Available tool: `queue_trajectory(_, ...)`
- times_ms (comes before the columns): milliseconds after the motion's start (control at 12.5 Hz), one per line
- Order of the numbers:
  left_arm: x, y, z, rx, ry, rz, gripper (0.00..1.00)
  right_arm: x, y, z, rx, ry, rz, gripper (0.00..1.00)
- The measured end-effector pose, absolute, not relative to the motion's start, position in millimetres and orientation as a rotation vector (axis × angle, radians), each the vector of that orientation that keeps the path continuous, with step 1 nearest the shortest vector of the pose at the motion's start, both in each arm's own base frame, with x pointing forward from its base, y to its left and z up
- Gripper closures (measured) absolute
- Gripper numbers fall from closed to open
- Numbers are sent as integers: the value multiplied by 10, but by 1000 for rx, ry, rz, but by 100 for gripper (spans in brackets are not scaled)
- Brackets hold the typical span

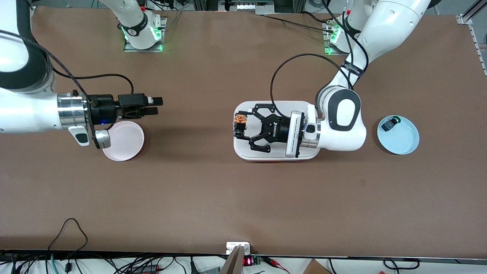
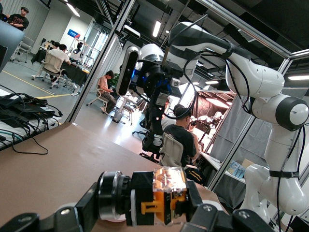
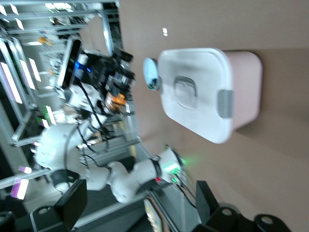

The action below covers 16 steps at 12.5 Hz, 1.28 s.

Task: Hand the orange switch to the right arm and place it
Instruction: 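Grasp the switch with the right gripper from the left gripper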

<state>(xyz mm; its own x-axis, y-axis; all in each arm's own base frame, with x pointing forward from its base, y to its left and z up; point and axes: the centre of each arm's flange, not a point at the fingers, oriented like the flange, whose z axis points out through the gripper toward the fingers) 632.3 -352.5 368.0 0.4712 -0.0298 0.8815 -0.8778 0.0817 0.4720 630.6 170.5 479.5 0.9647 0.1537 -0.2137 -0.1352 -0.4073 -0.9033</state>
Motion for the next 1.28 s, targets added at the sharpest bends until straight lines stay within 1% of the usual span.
queue_trajectory(160,6321,-3530,3679,1346,-887,777,27,6323,2027,4574,-1879,133,276,0)
queue_trajectory(480,6319,-3533,3678,1346,-888,776,27,6094,2822,4199,-1796,354,211,0)
queue_trajectory(1040,6318,-3536,3674,1346,-888,776,27,5659,3613,4261,-1751,545,164,0)
queue_trajectory(1200,6318,-3536,3674,1346,-888,776,27,5598,3703,4250,-1751,556,163,1)
queue_trajectory(1280,6318,-3536,3674,1346,-888,776,27,5595,3704,4244,-1752,559,162,5)
